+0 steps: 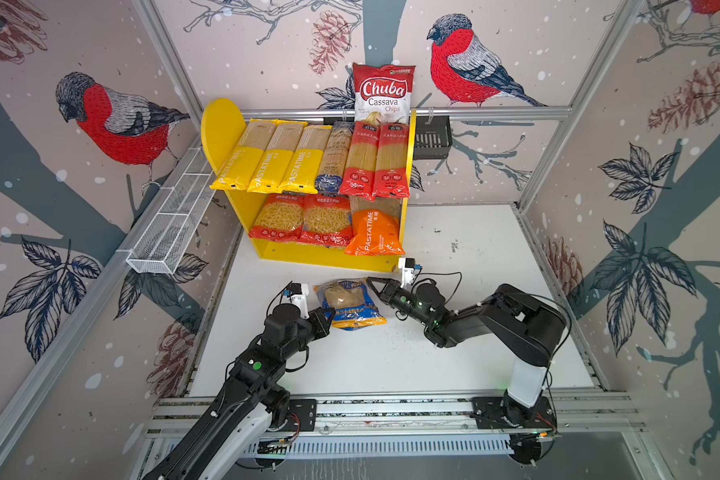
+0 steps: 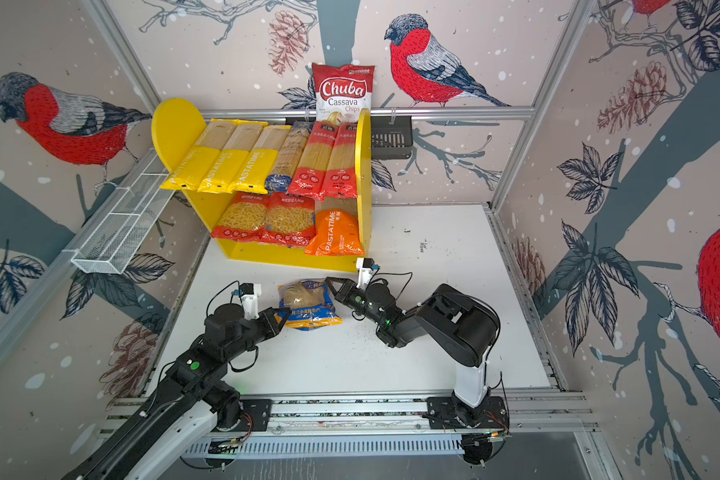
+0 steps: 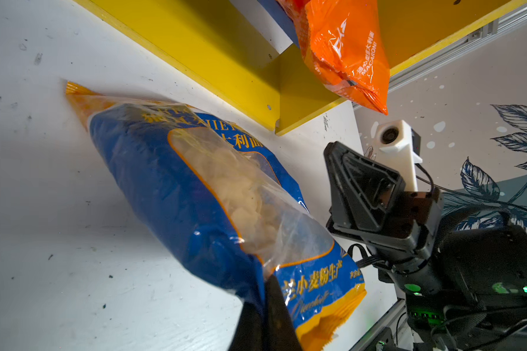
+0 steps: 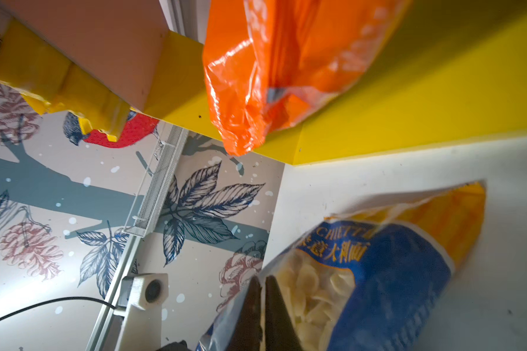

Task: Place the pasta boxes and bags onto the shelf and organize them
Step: 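Tilt the blue Orecchiette bag with both grippers and move it toward the shelf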

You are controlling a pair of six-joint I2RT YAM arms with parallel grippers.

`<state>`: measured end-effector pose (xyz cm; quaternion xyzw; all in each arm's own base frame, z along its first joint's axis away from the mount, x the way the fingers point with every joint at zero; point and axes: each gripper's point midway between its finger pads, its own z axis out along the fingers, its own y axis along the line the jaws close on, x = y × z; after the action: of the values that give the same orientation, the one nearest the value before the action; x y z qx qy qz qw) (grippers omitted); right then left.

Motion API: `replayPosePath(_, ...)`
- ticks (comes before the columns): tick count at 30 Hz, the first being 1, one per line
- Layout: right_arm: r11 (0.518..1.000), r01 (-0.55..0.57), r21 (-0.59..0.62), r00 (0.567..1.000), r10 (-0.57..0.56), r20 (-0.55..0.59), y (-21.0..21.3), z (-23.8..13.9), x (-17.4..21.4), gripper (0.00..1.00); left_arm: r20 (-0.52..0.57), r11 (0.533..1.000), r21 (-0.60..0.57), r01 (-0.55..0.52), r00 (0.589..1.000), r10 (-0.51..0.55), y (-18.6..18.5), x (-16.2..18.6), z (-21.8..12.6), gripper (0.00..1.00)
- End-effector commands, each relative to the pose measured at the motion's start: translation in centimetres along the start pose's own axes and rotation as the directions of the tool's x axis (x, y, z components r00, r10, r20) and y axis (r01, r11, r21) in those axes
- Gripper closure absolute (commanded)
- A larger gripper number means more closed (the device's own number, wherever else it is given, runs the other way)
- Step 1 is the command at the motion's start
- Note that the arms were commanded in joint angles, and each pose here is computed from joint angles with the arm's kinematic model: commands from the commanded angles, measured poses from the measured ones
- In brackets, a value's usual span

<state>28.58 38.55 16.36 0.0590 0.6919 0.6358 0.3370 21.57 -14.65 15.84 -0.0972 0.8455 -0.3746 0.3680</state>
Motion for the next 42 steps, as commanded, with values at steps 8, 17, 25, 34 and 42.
replayPosePath(8,0.971,-0.027,0.238,0.988,0.062,-0.144,-4.1,-0.8,2.1,0.64,0.026,0.999,0.000,-0.044,0.999,0.044,-0.7,-0.9,-0.9,1.00)
replayPosePath(17,0.927,0.014,0.376,0.868,0.175,-0.465,-6.4,-1.8,7.2,0.24,-0.008,0.996,-0.034,0.084,0.996,-0.084,1.9,1.6,-0.8,1.00)
replayPosePath(25,0.892,0.046,0.450,0.810,0.231,-0.540,-9.3,-0.9,8.1,0.22,-0.037,0.988,-0.100,0.117,0.992,-0.122,3.5,3.5,-0.3,1.00)
replayPosePath(34,0.923,-0.071,0.378,0.796,0.281,-0.536,-8.2,2.5,9.5,0.25,-0.056,0.986,-0.129,0.106,0.992,-0.114,4.0,4.4,-0.1,1.00)
replayPosePath(42,0.927,-0.093,0.365,0.792,0.290,-0.536,-8.7,2.7,10.3,0.46,-0.055,0.987,-0.124,0.101,0.993,-0.109,4.0,4.5,0.1,1.00)
